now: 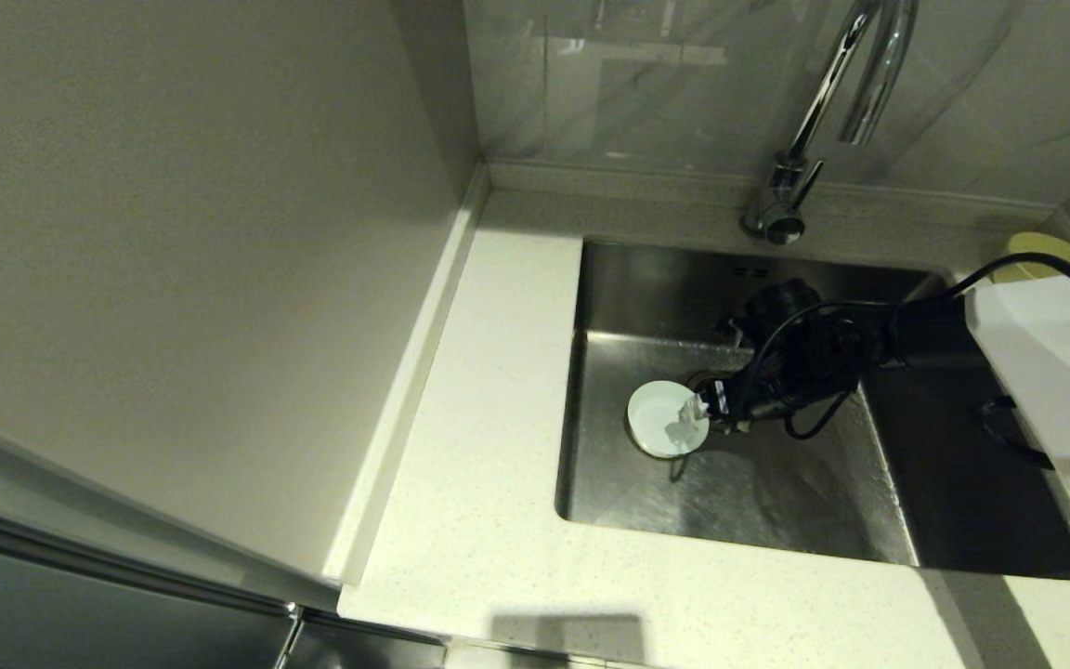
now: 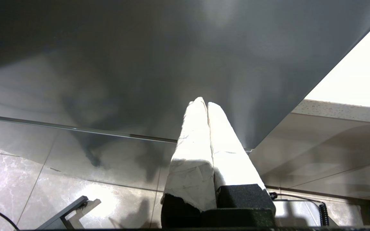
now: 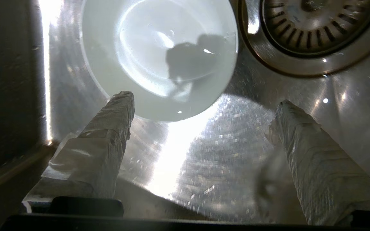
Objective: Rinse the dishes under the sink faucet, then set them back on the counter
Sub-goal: Put a bowl back to the table from the sink
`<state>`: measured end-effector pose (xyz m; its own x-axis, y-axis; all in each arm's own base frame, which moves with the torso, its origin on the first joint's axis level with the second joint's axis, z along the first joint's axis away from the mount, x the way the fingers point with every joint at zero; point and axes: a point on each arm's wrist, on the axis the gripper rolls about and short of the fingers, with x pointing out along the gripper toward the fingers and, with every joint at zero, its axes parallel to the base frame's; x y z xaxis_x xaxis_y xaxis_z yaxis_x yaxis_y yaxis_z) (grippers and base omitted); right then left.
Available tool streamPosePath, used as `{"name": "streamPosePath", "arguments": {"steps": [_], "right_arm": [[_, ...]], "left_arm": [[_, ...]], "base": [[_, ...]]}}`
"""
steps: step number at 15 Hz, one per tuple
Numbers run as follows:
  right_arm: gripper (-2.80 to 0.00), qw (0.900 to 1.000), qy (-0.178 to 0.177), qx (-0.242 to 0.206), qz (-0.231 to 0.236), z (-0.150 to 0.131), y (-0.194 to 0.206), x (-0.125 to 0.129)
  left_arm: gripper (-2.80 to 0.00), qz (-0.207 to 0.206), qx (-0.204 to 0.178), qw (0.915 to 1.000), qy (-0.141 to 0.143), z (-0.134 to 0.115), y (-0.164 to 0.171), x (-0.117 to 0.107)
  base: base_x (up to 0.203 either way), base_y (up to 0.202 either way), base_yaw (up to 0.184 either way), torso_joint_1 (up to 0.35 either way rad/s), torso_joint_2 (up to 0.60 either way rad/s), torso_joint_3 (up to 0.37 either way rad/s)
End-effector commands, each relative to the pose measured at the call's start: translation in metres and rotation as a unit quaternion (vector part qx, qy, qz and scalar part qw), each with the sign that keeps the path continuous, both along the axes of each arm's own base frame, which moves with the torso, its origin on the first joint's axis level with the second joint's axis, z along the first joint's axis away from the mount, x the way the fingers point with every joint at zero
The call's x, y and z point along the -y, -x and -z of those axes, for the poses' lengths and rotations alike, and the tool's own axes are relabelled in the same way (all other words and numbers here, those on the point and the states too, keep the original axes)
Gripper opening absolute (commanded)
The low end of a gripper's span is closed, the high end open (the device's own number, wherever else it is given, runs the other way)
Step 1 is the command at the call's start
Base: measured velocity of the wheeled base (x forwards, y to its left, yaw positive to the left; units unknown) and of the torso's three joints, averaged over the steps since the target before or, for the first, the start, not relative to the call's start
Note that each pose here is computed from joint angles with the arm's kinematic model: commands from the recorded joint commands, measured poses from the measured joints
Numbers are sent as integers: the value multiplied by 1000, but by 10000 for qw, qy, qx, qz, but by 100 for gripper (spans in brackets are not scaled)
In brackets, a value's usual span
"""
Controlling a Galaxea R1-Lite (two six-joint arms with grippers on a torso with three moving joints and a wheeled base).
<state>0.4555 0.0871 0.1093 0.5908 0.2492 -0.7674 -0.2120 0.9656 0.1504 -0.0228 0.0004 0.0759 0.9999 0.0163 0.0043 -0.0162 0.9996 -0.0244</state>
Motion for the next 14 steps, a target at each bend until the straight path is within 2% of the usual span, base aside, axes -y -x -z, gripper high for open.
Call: {"name": "streamPosePath", "arguments": {"steps": [1, 6, 8, 9, 14], "right_arm": [[0, 10000, 31, -66, -7, 17, -9, -3], [0, 9994, 241, 202, 122, 37, -25, -5], [0, 9980, 420, 453, 156, 42, -31, -6], [0, 9974, 529, 490, 95, 45, -31, -8], [0, 9973, 597, 411, 81, 54, -32, -9]], "left_arm": [[-280, -3, 9, 10000, 1, 0, 0, 0], [-280, -3, 9, 10000, 1, 0, 0, 0], [-280, -3, 9, 10000, 1, 0, 0, 0], [-280, -3, 9, 10000, 1, 0, 0, 0], [-280, -3, 9, 10000, 1, 0, 0, 0]], "base": [[0, 0, 0, 0, 0, 0], [0, 0, 0, 0, 0, 0], [0, 0, 0, 0, 0, 0], [0, 0, 0, 0, 0, 0], [0, 0, 0, 0, 0, 0]]}}
